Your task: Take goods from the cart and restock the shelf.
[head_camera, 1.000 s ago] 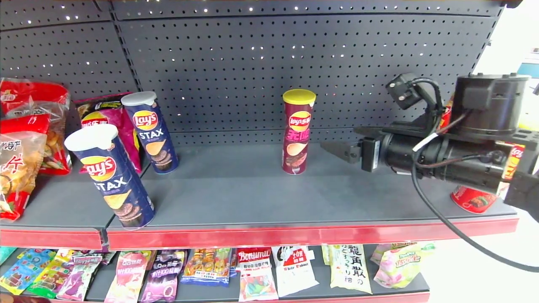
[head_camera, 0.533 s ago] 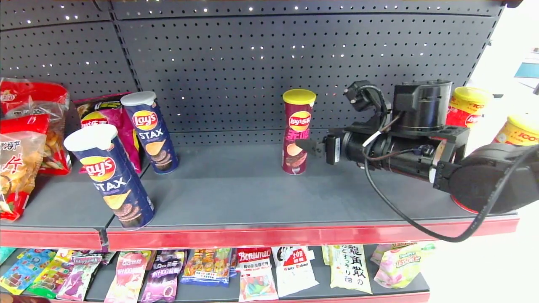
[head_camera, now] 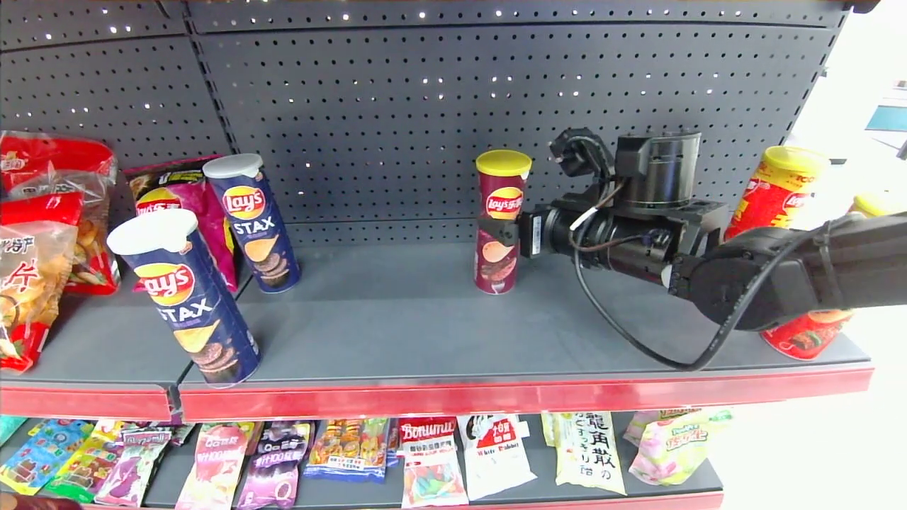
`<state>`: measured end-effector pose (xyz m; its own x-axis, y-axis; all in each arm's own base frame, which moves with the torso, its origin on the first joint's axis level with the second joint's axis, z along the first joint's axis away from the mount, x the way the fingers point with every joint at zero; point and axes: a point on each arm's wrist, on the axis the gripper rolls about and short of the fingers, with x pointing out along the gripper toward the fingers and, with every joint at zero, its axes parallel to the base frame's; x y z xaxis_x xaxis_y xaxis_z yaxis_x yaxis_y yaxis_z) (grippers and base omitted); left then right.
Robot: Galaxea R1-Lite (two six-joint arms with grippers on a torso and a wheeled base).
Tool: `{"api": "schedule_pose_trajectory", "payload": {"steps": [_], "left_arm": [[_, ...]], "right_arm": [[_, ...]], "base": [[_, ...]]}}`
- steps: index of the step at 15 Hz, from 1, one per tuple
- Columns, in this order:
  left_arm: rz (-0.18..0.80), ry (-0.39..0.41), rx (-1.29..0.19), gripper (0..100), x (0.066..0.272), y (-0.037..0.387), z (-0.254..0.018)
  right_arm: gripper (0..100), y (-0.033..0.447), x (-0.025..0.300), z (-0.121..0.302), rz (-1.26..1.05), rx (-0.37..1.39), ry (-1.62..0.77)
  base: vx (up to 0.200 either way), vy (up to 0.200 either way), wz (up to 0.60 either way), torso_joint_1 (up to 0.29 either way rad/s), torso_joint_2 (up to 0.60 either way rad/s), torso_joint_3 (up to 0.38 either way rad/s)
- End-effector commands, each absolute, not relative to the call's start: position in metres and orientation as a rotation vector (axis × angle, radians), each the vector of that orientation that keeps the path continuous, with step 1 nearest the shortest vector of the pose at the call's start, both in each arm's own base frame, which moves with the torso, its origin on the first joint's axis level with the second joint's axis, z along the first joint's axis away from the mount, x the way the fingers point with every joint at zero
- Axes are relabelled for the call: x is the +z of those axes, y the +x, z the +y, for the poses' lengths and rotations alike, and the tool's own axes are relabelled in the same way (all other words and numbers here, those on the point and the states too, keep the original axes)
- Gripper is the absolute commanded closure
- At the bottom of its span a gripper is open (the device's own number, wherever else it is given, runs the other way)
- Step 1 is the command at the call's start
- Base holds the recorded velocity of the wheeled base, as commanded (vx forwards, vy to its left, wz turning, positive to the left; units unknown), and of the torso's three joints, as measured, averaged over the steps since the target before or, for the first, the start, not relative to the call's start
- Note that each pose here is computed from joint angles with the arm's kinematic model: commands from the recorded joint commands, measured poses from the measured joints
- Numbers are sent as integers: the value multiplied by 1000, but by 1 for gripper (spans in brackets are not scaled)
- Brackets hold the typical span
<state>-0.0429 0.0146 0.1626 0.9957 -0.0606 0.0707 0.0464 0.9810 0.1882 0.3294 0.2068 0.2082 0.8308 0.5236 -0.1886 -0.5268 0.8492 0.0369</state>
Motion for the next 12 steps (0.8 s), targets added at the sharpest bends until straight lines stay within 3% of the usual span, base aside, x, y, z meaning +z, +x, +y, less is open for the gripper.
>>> {"api": "schedule_pose_trajectory", "payload": {"steps": [1, 12], "left_arm": [[-74, 188, -54, 100, 162, -43, 14], [-75, 186, -51, 100, 161, -43, 15]], "right_arm": [[0, 338, 203, 213, 197, 553, -19], [0, 362, 198, 241, 156, 493, -18]], "base": [[0, 0, 0, 0, 0, 0], [0, 0, 0, 0, 0, 0]]}}
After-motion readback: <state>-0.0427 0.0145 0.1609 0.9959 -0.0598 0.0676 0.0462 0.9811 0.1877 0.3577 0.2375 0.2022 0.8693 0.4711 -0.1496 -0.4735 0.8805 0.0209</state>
